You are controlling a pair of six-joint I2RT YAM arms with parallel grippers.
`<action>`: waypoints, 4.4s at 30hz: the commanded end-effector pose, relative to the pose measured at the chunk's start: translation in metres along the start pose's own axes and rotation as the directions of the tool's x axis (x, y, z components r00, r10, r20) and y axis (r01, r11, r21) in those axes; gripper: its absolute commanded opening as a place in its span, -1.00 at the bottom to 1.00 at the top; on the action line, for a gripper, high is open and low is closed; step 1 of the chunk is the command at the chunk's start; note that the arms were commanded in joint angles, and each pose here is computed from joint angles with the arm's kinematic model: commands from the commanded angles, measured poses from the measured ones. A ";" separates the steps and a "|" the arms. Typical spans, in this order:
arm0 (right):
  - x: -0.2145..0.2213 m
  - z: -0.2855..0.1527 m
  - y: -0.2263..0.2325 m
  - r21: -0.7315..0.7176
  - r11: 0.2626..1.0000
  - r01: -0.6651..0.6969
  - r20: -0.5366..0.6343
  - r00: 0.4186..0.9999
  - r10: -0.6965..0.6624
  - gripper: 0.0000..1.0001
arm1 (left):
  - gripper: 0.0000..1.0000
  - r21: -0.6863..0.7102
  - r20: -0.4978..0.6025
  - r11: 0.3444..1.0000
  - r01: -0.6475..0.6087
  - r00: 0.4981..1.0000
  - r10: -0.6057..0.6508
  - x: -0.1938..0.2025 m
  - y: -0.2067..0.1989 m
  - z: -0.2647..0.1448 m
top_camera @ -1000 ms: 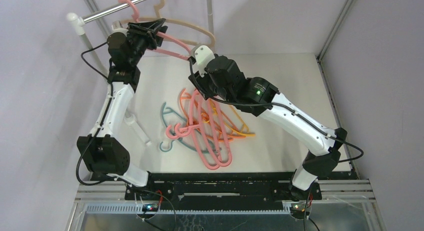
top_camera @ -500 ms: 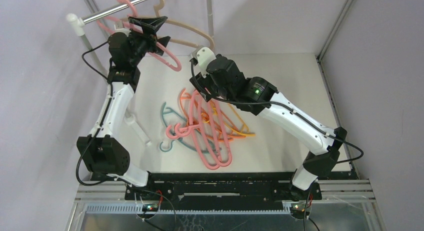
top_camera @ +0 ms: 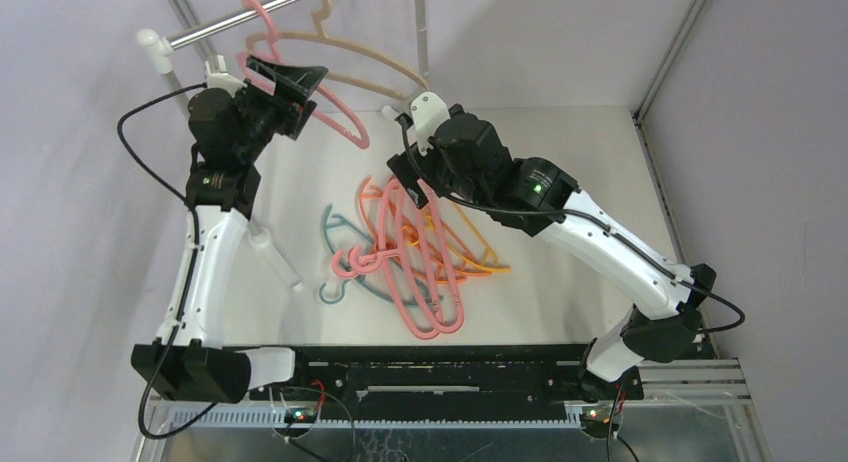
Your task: Organize the hangers
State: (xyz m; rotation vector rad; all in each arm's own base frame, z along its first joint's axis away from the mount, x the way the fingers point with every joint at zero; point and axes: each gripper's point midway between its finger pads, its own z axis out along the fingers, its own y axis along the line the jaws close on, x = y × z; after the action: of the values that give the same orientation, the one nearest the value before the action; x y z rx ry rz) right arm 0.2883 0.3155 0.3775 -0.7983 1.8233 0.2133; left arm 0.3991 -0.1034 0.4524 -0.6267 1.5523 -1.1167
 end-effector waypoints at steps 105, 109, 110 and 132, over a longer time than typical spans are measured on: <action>0.253 0.110 0.136 -0.300 0.879 -0.371 -0.660 0.746 0.089 0.16 | 0.68 -0.471 -0.093 0.825 -0.311 0.948 0.304 0.073 0.192 -0.144; 0.261 0.128 0.142 -0.293 0.877 -0.381 -0.678 0.730 0.090 0.16 | 0.68 -0.465 -0.089 0.834 -0.298 0.953 0.291 0.077 0.193 -0.147; 0.261 0.132 0.142 -0.291 0.878 -0.379 -0.677 0.730 0.091 0.17 | 0.68 -0.465 -0.087 0.834 -0.297 0.953 0.291 0.077 0.193 -0.148; 0.166 0.105 0.109 -0.363 0.703 -0.612 -0.594 0.733 0.331 -0.84 | 0.68 -0.320 -0.150 0.893 -0.317 0.948 0.282 0.096 0.171 -0.144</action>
State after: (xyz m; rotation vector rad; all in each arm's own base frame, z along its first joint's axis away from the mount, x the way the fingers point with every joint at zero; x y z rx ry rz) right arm 0.2576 0.3723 0.0661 -0.8970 2.6952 0.7284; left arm 0.2608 -0.0516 0.2260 -0.6327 1.9591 -0.5529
